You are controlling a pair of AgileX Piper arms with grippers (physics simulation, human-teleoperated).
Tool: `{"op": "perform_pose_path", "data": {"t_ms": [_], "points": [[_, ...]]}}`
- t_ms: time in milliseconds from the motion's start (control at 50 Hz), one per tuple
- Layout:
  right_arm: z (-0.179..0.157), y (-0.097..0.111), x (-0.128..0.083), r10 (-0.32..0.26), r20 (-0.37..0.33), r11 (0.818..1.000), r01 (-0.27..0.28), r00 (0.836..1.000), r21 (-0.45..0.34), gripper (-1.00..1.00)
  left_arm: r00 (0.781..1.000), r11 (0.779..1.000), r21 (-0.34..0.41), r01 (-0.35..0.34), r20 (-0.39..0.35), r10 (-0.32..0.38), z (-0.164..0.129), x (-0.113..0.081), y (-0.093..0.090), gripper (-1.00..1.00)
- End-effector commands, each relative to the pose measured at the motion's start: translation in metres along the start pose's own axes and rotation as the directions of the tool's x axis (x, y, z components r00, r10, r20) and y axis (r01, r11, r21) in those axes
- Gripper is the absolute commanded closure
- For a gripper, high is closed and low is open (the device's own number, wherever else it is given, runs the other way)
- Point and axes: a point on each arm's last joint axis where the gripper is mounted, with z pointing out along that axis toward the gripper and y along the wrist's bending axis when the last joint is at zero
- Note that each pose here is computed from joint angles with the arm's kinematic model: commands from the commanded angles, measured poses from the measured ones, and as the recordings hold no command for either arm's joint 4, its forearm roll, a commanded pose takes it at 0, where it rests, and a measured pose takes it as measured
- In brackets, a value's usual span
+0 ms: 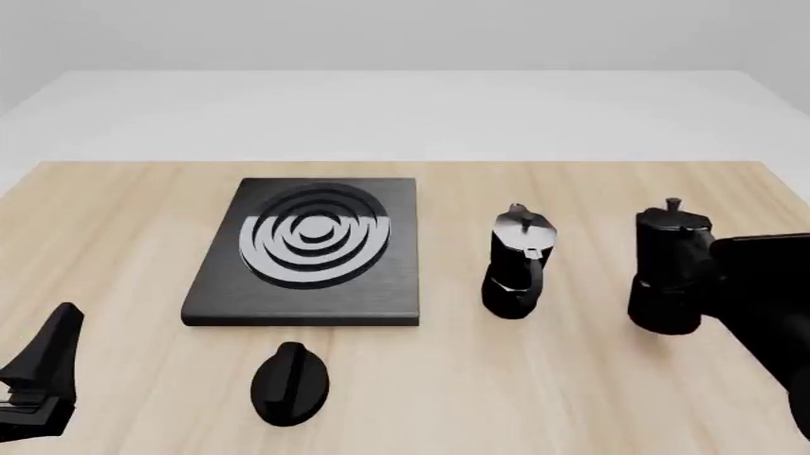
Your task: Put the right moka pot on the stove.
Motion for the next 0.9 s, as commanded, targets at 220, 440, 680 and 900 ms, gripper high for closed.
{"op": "perform_pose_path", "data": {"t_ms": [220,440,680,900], "points": [[-0.01,0.005,-0.066,-0.065,0.142,0.997,0.071,0.988,-0.035,1.0,1.0,1.0,0.0,0.0,0.0,0.0,0.0,0.0,0.0,-1.0],[-0.006,0.015,-0.107,-0.075,0.229,0.993,0.094,0.971,-0.076,1.0,1.0,1.0,0.0,0.0,0.0,0.0,0.0,0.0,0.0,-1.0],[-0.006,0.034,-0.159,-0.049,0.373,0.984,0.109,0.927,-0.143,1.0,1.0,1.0,0.0,0.0,0.0,0.0,0.0,0.0,0.0,-1.0],[0.012,0.056,-0.185,-0.044,0.416,0.971,0.137,0.908,-0.197,1.0,1.0,1.0,0.0,0.0,0.0,0.0,0.0,0.0,0.0,-1.0]]}}
